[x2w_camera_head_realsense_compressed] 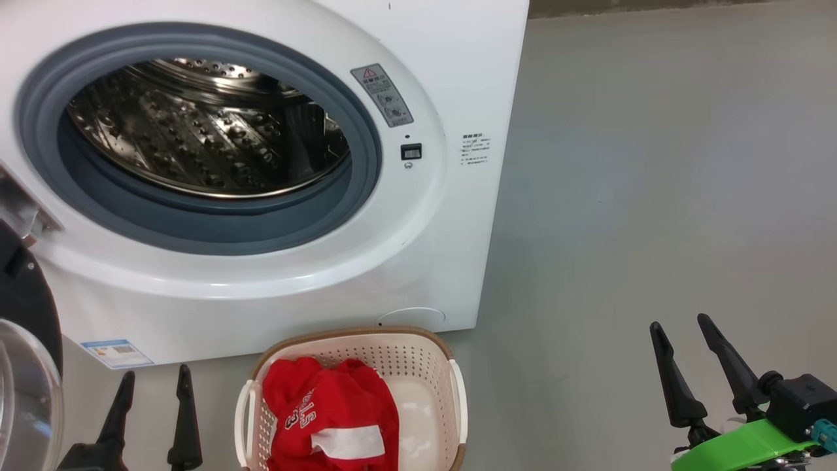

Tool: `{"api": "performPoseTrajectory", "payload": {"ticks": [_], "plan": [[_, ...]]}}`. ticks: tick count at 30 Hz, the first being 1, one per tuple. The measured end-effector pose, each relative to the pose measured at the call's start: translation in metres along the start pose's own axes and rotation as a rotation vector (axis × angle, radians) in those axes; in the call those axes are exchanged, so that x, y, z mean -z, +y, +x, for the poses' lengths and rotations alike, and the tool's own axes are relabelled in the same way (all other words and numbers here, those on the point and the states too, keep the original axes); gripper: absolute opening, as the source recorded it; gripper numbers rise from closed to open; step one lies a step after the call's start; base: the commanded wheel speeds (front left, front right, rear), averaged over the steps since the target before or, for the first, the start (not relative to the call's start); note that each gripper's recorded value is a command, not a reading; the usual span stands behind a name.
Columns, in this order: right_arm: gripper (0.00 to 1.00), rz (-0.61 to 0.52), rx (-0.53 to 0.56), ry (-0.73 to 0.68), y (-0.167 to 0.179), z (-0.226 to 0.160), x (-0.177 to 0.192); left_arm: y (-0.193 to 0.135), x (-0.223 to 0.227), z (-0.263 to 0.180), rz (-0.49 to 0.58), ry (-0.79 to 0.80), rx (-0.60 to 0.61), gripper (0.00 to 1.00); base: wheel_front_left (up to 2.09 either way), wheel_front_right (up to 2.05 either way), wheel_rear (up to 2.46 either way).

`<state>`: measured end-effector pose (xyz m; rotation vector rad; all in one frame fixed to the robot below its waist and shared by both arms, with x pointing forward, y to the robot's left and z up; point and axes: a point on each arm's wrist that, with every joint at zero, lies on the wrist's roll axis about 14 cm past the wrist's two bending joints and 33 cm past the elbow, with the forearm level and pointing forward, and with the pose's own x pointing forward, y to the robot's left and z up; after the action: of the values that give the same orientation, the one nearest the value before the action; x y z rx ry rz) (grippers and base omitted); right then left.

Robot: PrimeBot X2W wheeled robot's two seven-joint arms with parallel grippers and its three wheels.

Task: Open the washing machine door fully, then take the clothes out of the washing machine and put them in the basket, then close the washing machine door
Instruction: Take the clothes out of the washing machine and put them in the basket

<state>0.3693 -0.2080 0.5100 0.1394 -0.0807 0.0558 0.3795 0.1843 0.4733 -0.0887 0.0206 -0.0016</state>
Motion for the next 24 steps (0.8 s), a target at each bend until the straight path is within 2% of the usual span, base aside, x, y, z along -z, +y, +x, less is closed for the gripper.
{"api": "performPoseTrajectory", "payload": {"ticks": [24], "plan": [[1.00, -0.002, 0.010, -0.009, -0.003, -0.012, -0.004, -0.001, -0.010, -0.020, -0.011, -0.031, 0.003, 1.00, 0.00, 0.00, 0.00]]}}
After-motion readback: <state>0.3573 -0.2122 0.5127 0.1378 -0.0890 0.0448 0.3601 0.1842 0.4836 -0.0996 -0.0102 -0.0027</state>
